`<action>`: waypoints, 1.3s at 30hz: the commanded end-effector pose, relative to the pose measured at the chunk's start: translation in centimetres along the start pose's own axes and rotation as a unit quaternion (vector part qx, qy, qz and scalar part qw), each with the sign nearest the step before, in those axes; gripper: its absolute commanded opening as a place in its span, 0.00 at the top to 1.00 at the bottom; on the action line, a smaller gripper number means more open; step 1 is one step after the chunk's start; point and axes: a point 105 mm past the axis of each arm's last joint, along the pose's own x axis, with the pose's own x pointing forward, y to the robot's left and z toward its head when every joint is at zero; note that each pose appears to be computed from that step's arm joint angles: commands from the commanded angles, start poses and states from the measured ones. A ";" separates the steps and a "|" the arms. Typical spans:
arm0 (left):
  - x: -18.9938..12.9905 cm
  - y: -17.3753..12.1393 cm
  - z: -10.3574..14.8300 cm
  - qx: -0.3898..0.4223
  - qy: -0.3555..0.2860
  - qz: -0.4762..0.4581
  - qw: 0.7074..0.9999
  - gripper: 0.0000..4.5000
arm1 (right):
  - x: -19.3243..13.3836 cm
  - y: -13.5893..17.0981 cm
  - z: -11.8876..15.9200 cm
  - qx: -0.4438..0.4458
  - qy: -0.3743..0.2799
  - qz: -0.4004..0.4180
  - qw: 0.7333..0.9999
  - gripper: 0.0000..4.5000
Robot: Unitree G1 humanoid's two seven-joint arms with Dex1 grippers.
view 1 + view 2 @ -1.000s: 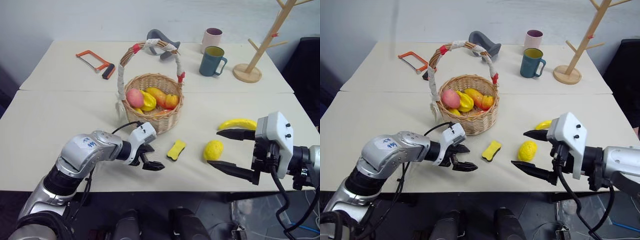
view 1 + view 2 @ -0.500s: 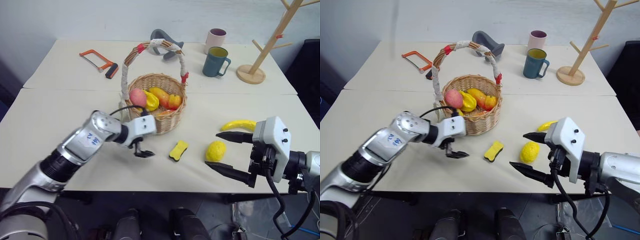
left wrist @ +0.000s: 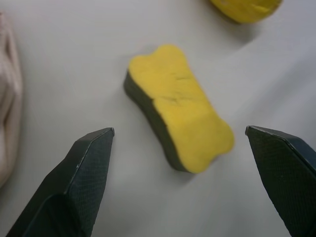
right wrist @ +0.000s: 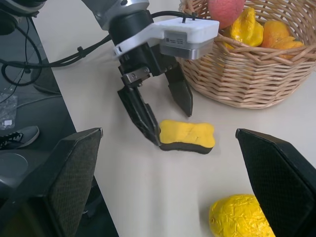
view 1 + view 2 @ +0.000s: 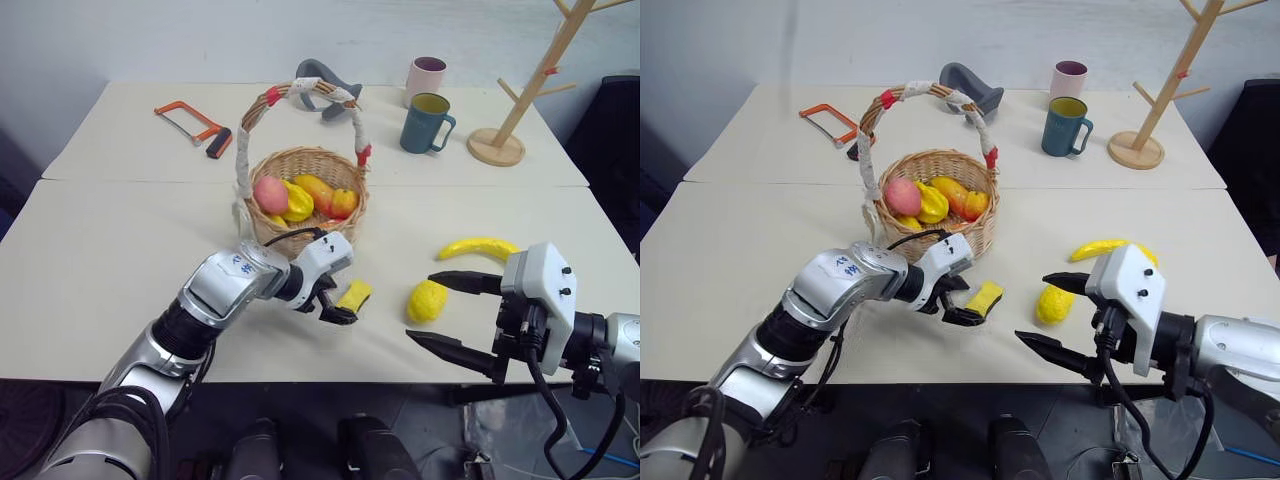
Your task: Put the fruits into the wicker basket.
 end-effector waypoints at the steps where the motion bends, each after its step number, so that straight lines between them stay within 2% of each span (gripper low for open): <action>1: 0.5 -0.9 0.6 -0.012 -0.004 -0.011 1.000 0.00 | -0.3 0.1 0.8 -0.019 -0.015 -0.012 1.000 0.01; 5: 1.3 -1.9 0.4 -0.006 0.007 -0.030 0.999 0.00 | -0.2 0.1 1.0 -0.020 -0.016 -0.014 1.000 0.01; 6: 1.4 -1.9 0.3 -0.001 0.012 -0.030 0.999 0.04 | -0.1 0.1 1.0 -0.020 -0.016 -0.015 1.000 0.00; 10: 1.5 -2.5 -0.4 0.017 0.029 -0.050 0.998 0.27 | -0.2 -0.1 1.1 -0.022 -0.016 -0.022 0.999 0.00; 14: 1.5 -3.3 -1.1 0.044 0.046 -0.072 0.995 0.56 | -0.2 -0.1 1.1 -0.022 -0.016 -0.025 0.999 0.00; 17: 1.0 -3.3 -1.6 0.071 0.056 -0.076 0.993 0.71 | -0.2 0.0 1.1 -0.021 -0.017 -0.025 0.999 0.00; 25: -1.8 -0.6 -0.9 0.094 0.017 -0.053 0.994 0.71 | 0.3 -0.5 1.2 -0.021 -0.020 -0.004 1.000 0.00; 28: -3.0 1.0 -0.9 0.058 -0.011 -0.040 0.997 0.71 | 0.7 -0.6 1.1 -0.020 -0.019 0.015 1.000 0.00; 30: -4.4 2.6 -1.3 0.020 -0.026 -0.027 0.999 0.71 | 1.1 -0.7 1.0 -0.020 -0.019 0.029 0.999 0.00; 36: -9.5 3.8 -2.0 -0.015 -0.069 -0.058 0.996 0.71 | 2.2 -1.6 1.0 -0.026 -0.032 0.052 0.998 0.00; 39: -12.3 2.7 -2.5 -0.020 -0.086 -0.103 0.991 0.71 | 2.7 -2.0 1.1 -0.029 -0.038 0.060 0.997 0.00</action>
